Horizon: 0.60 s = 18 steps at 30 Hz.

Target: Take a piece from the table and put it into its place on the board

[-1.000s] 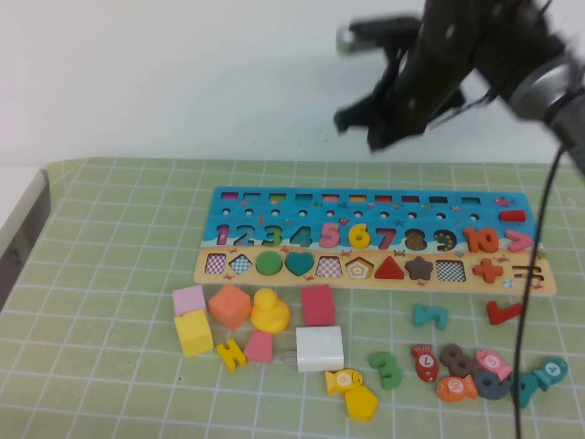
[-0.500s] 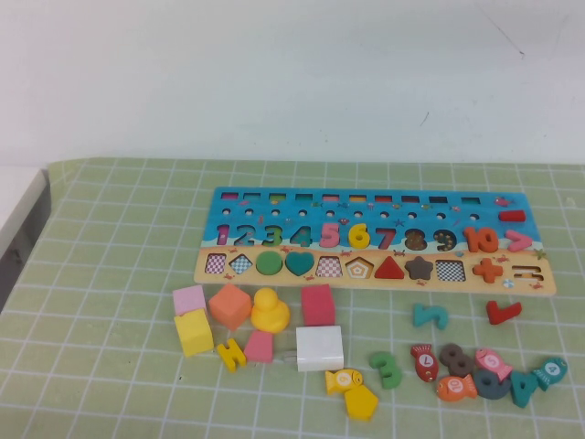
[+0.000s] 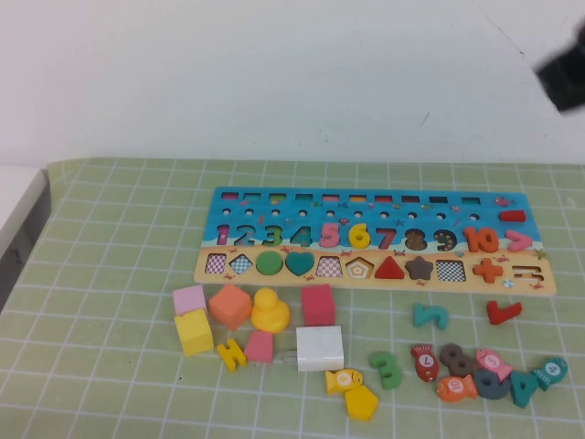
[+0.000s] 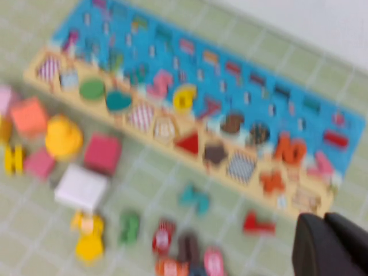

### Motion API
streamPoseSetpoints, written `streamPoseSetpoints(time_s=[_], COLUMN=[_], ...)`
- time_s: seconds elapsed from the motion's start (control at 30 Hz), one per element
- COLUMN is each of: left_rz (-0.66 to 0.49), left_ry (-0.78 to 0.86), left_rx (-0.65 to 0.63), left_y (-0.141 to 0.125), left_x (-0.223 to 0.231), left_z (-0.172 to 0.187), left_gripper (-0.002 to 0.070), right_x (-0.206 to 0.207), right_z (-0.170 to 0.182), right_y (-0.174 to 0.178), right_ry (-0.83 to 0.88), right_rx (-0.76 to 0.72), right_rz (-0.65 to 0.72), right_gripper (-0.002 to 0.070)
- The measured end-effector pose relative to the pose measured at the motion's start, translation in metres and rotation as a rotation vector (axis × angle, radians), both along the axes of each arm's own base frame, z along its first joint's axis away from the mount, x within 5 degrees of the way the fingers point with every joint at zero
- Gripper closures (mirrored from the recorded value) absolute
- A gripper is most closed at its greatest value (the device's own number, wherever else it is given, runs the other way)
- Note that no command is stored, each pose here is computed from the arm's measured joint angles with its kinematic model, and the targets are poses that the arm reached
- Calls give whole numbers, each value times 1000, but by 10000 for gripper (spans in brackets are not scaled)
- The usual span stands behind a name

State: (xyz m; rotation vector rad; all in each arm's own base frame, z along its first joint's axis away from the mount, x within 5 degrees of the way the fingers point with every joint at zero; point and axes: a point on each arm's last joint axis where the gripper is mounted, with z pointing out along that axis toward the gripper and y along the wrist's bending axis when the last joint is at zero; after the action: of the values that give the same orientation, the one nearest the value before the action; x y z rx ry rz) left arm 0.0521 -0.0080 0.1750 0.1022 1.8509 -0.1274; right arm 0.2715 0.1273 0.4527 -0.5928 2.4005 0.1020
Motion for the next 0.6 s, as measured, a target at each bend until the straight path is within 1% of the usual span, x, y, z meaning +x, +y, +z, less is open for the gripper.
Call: streamPoseSetpoints(time_s=[0.13,0.2,0.3,0.43,0.6], left_rz=[0,0,0,0,0], left_ry=[0,0,0,0,0], left_rx=[0,0,0,0,0], left_y=[0,0,0,0,0], left_x=[0,0,0,0,0], left_z=[0,0,0,0,0], left_gripper=[677,677,677,677,677], right_x=[-47,-71,-97,-129,-150], right_z=[-7,-11,-28,-66,-112], right_y=[-22,-32,-41,-52,-61], right_ry=[16,-3,-40,-87,-169], right_rx=[-4,26,92,177,252], right_rz=[2,11,28,38,19], right_gripper=[673,673,673,673,674])
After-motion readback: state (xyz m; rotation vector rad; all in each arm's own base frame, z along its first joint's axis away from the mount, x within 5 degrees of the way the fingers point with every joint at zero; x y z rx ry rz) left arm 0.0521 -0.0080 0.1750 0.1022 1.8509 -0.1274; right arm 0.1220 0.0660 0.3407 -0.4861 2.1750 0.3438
